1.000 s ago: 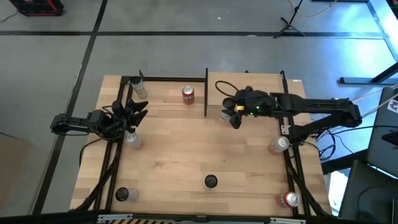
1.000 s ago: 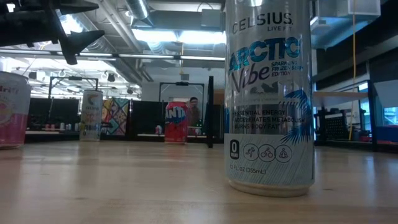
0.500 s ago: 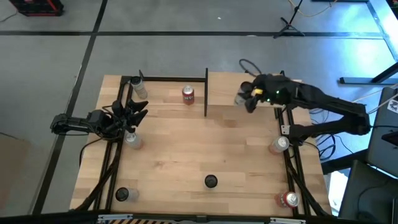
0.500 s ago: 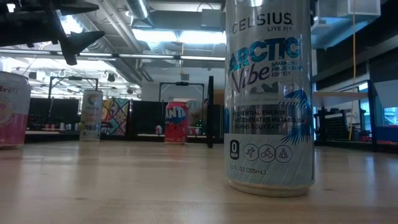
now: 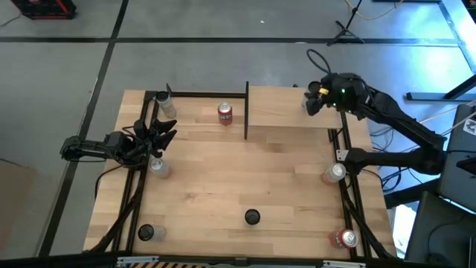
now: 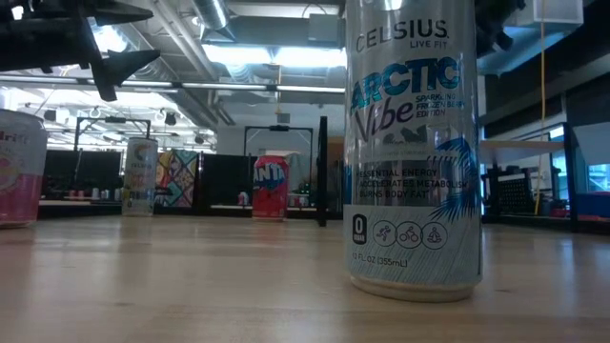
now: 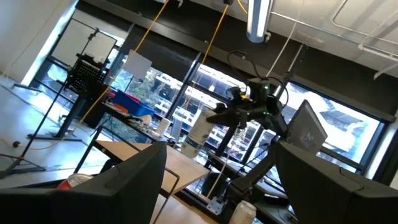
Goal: Place canned beverage on shelf
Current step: Put the top white blue soda can on the shelf
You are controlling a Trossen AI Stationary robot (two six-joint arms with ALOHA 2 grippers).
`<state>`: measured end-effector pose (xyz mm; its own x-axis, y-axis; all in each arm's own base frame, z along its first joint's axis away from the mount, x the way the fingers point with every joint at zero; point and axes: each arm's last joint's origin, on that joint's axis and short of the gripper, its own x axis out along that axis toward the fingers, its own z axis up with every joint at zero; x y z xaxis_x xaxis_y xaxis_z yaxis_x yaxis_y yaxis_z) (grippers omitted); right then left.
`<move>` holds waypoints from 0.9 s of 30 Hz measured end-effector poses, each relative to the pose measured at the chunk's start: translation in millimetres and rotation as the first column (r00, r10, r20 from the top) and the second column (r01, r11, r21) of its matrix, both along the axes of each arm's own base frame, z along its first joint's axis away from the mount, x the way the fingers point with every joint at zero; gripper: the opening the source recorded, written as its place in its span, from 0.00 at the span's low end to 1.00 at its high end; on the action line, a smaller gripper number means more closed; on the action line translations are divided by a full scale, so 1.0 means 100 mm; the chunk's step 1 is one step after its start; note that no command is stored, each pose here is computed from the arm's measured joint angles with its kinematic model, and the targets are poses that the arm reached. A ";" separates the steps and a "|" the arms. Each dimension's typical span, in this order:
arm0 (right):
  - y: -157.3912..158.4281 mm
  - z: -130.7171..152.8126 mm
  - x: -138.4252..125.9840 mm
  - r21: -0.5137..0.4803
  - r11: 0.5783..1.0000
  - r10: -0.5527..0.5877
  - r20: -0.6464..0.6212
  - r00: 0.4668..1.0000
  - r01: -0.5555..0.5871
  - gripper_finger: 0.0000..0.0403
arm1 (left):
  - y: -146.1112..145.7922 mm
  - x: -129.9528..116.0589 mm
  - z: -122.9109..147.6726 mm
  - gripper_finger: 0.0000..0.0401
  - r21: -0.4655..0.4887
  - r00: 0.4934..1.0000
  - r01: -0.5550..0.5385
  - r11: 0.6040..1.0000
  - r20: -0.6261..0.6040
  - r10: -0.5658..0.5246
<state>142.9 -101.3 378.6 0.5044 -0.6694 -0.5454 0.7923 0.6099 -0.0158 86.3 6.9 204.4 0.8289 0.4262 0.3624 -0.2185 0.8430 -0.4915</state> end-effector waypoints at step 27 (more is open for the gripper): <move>-0.41 -0.05 -0.38 0.028 0.973 -0.228 0.007 0.974 0.228 0.58 | 0.00 0.00 0.00 0.73 0.002 1.000 0.004 1.000 -0.001 -0.004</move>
<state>104.8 -142.2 374.1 0.3461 -0.7525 -0.5603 0.9106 0.4133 0.0074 86.4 6.8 204.4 0.8308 0.4221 0.3628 -0.2155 0.8450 -0.4895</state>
